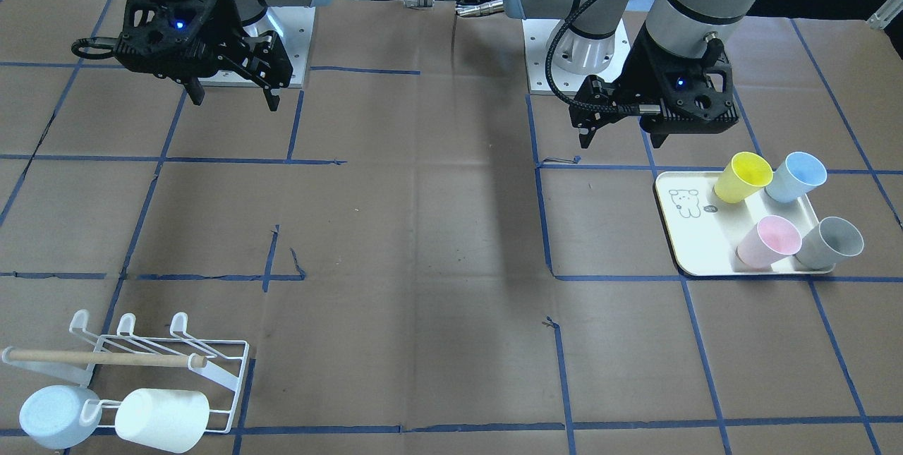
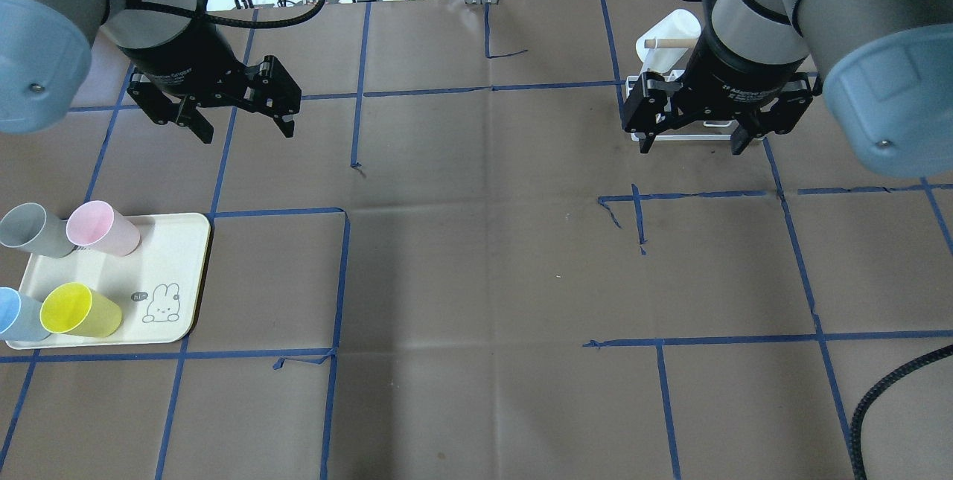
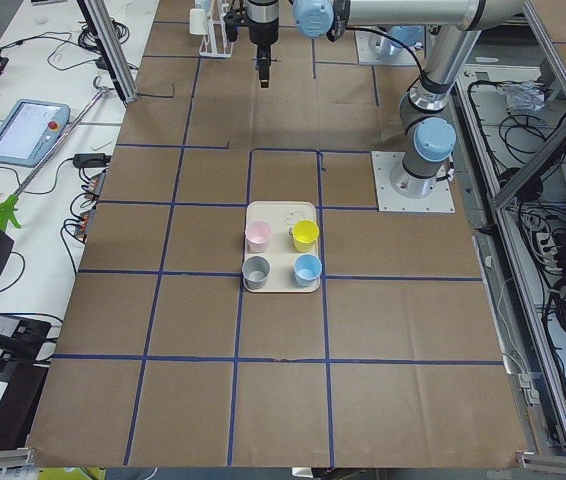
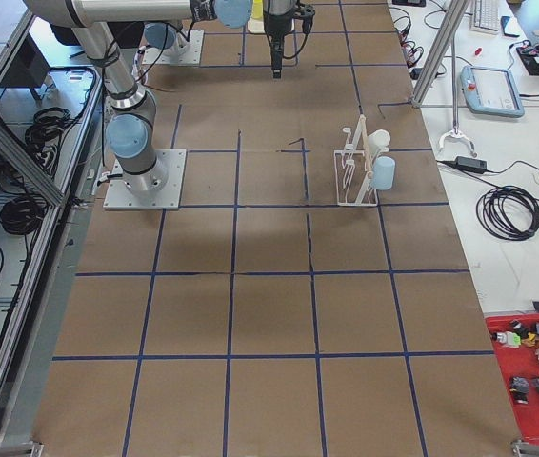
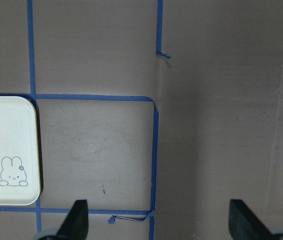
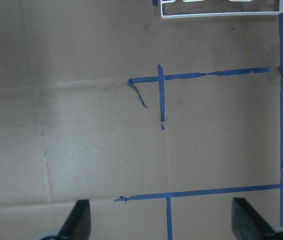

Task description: Transfer IKEA cup to right arm and place on rack

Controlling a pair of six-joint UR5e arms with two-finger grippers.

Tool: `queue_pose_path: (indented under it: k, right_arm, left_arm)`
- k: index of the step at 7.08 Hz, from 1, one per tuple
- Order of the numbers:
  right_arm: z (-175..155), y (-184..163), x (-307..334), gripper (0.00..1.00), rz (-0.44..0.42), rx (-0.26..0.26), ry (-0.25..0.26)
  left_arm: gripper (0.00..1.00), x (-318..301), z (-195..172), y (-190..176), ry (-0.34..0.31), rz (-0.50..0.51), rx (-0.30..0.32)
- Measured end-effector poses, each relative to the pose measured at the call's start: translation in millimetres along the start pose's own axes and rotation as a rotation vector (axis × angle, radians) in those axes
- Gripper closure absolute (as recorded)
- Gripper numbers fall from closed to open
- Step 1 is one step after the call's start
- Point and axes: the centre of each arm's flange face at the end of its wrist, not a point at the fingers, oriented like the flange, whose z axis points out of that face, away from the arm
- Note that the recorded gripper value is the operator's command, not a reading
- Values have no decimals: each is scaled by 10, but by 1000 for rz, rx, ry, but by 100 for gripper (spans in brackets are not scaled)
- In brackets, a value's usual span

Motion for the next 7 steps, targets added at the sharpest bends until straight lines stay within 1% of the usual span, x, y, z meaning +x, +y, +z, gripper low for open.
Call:
queue_pose_path:
  k: [4, 7]
  right_arm:
    - [-6, -2, -1, 0, 0, 2, -1]
    - [1, 1, -12, 0, 0, -1, -12]
  left_arm:
    - [0, -6, 0, -3, -7, 12, 3]
    - [0, -7, -1, -5, -7, 13, 5]
